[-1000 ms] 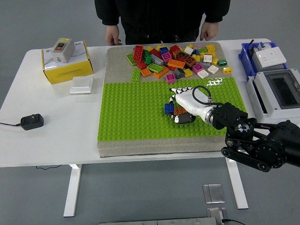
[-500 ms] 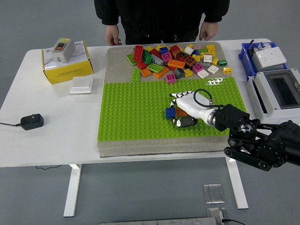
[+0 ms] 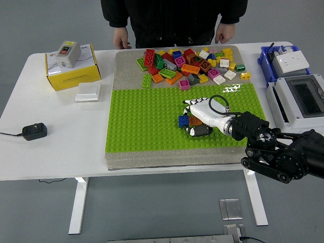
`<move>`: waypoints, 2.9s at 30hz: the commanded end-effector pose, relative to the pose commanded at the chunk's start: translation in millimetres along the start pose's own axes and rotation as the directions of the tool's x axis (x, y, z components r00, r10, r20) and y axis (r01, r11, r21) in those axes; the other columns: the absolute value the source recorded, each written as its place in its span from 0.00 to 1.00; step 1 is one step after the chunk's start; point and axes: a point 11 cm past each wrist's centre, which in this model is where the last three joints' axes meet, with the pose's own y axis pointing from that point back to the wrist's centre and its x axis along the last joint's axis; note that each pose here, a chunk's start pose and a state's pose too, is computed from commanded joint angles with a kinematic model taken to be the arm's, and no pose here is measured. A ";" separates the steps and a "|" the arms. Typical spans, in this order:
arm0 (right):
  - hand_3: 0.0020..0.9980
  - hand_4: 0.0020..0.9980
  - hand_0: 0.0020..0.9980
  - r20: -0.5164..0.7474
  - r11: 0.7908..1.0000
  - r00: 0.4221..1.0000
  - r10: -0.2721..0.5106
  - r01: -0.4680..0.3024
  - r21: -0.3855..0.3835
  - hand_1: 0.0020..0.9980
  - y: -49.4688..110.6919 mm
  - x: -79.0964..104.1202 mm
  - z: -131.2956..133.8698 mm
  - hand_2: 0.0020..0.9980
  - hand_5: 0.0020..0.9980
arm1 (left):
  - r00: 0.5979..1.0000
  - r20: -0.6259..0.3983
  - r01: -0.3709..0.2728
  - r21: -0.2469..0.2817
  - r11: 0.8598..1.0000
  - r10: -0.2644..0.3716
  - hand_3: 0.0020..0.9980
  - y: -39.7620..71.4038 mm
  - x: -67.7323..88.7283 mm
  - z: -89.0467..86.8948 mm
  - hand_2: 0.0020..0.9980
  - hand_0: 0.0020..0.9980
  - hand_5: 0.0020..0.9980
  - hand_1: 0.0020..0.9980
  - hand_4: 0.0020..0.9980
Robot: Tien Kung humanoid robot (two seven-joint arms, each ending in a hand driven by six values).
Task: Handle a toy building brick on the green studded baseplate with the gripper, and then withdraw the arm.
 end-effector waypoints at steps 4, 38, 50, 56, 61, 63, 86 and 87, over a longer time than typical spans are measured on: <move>0.63 0.58 0.89 -0.003 1.000 1.000 0.002 -0.002 -0.005 0.94 0.3 1.6 2.4 0.98 0.48 | 1.000 0.000 0.001 0.000 1.000 -0.001 0.75 0.0 -0.4 -0.1 0.64 0.68 0.48 0.66 0.41; 0.63 0.57 0.88 -0.005 1.000 1.000 -0.022 0.022 -0.021 0.94 -2.2 -4.7 9.2 0.97 0.48 | 1.000 0.004 0.000 -0.002 1.000 0.000 0.75 0.1 0.6 1.1 0.64 0.68 0.49 0.66 0.42; 0.63 0.57 0.88 0.001 1.000 1.000 -0.023 0.023 -0.019 0.94 -3.4 -3.1 8.4 0.97 0.48 | 1.000 0.005 0.000 -0.002 1.000 0.000 0.75 0.1 1.5 1.0 0.64 0.68 0.49 0.66 0.42; 0.63 0.57 0.88 0.002 0.999 1.000 -0.027 0.027 -0.020 0.94 -3.9 -2.6 8.4 0.97 0.48 | 1.000 0.006 0.000 -0.004 1.000 0.000 0.75 0.1 1.8 1.7 0.64 0.68 0.49 0.66 0.42; 0.63 0.57 0.88 0.002 0.999 1.000 -0.031 0.031 -0.019 0.93 -4.4 -1.6 8.5 0.97 0.48 | 1.000 0.006 0.000 -0.004 1.000 0.000 0.76 0.2 2.6 1.9 0.64 0.68 0.49 0.66 0.42; 0.63 0.57 0.88 0.002 0.999 0.999 -0.032 0.032 -0.019 0.93 -4.6 -0.8 8.7 0.97 0.48 | 1.000 0.006 0.000 -0.004 1.000 0.000 0.76 0.2 2.8 1.9 0.64 0.68 0.49 0.66 0.42; 0.63 0.57 0.88 0.014 0.999 0.999 -0.035 0.036 -0.014 0.93 -5.6 2.4 7.2 0.96 0.48 | 1.000 0.005 0.000 -0.012 1.000 0.000 0.75 0.4 4.0 4.6 0.63 0.68 0.50 0.65 0.42; 0.63 0.57 0.88 0.014 0.999 0.999 -0.036 0.036 -0.014 0.93 -5.6 2.3 7.1 0.96 0.48 | 1.000 0.005 0.000 -0.013 1.000 0.000 0.75 0.4 4.0 4.9 0.63 0.68 0.50 0.65 0.42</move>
